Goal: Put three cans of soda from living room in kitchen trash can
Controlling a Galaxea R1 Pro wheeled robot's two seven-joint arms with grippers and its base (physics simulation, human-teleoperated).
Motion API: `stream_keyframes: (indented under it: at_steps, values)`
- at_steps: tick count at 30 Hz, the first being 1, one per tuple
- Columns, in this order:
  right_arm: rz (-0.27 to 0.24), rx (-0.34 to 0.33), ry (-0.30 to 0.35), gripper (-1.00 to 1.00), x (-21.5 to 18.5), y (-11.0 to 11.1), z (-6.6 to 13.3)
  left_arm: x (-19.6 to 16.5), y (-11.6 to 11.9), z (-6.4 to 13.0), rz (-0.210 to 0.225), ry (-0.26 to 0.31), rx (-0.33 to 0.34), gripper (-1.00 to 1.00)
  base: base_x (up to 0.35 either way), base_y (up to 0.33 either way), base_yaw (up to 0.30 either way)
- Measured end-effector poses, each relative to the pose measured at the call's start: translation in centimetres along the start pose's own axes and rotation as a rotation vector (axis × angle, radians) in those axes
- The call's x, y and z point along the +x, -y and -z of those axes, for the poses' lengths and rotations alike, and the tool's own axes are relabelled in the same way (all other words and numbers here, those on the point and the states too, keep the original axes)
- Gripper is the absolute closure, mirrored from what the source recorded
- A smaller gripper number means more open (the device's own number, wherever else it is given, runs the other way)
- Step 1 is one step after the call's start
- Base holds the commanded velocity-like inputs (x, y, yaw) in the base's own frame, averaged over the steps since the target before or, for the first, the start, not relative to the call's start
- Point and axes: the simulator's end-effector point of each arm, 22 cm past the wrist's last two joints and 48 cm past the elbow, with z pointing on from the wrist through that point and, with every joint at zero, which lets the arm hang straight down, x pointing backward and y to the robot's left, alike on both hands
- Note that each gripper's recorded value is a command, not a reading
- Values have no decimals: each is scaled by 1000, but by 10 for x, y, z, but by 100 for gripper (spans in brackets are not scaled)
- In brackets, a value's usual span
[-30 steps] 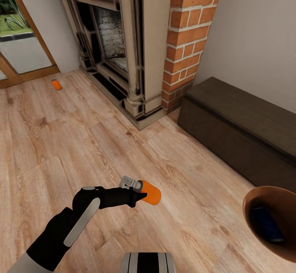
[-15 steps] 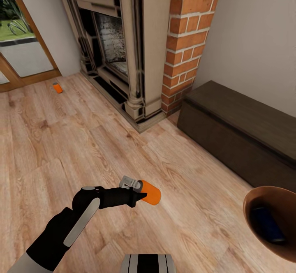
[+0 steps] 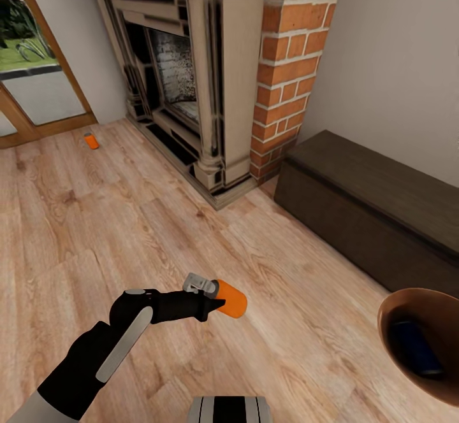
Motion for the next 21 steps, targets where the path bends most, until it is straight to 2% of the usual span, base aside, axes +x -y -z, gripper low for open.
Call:
stream_keyframes:
  at_steps: [8, 13, 18, 21]
  values:
    - [-1, -6, 11, 100, -3, -1, 3, 0, -9, 10, -15, -4, -20, 100, 0, 0, 0]
    - [-2, -10, 18, 100, -5, -2, 5, 3, -13, 26, -27, -12, 10, 100, 0, 0, 0]
    - [-2, -14, 24, 100, -7, -3, 7, -12, -24, 38, -54, 43, -4, 100, 0, 0, 0]
    - [-4, -17, 29, 100, -8, -4, 8, -14, -29, 48, -43, 54, -1, 100, 0, 0, 0]
